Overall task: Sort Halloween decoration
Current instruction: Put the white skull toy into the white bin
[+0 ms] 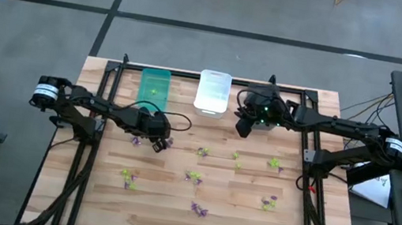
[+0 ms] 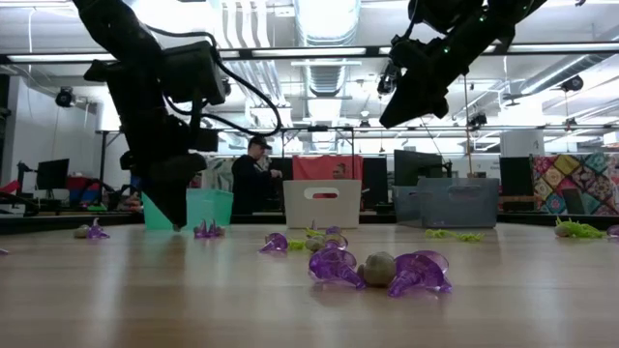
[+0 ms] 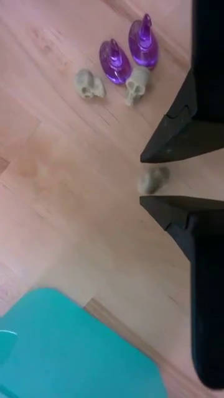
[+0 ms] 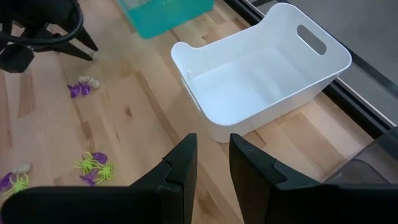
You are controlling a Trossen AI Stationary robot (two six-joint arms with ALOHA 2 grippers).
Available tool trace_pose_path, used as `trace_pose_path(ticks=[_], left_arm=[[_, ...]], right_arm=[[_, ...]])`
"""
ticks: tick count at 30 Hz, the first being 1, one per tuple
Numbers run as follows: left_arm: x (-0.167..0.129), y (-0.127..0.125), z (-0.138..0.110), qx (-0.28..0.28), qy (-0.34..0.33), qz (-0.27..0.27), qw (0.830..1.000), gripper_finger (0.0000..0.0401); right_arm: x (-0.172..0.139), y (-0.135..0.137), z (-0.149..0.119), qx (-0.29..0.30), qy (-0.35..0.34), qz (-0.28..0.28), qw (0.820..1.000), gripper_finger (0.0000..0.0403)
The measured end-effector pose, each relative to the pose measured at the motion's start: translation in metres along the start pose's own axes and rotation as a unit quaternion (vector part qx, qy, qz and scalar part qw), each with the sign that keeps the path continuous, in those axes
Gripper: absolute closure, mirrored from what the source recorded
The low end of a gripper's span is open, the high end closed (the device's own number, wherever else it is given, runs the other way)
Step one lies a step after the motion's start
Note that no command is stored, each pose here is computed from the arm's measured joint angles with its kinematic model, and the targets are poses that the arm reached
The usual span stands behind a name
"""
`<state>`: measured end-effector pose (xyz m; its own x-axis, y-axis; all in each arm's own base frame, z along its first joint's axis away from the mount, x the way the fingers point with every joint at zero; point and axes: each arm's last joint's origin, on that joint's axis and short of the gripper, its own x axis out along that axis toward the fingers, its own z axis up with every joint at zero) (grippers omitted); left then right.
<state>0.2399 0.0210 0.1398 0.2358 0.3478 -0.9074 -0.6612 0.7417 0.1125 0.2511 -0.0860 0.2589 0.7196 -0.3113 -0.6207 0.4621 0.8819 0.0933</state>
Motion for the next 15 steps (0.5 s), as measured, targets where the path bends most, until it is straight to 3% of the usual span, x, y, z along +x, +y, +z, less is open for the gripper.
trace_pose_path(ticks=[11, 15], left_arm=[[-0.008, 0.004, -0.001, 0.023, 0.006, 0.005, 1.0, 0.0294], [-0.016, 0.005, -0.001, 0.029, 0.011, -0.031, 0.999, 0.0294]], right_arm=[[0.0, 0.005, -0.001, -0.006, 0.001, 0.007, 1.0, 0.0321], [0.0, 0.005, -0.001, -0.006, 0.001, 0.007, 1.0, 0.0321]])
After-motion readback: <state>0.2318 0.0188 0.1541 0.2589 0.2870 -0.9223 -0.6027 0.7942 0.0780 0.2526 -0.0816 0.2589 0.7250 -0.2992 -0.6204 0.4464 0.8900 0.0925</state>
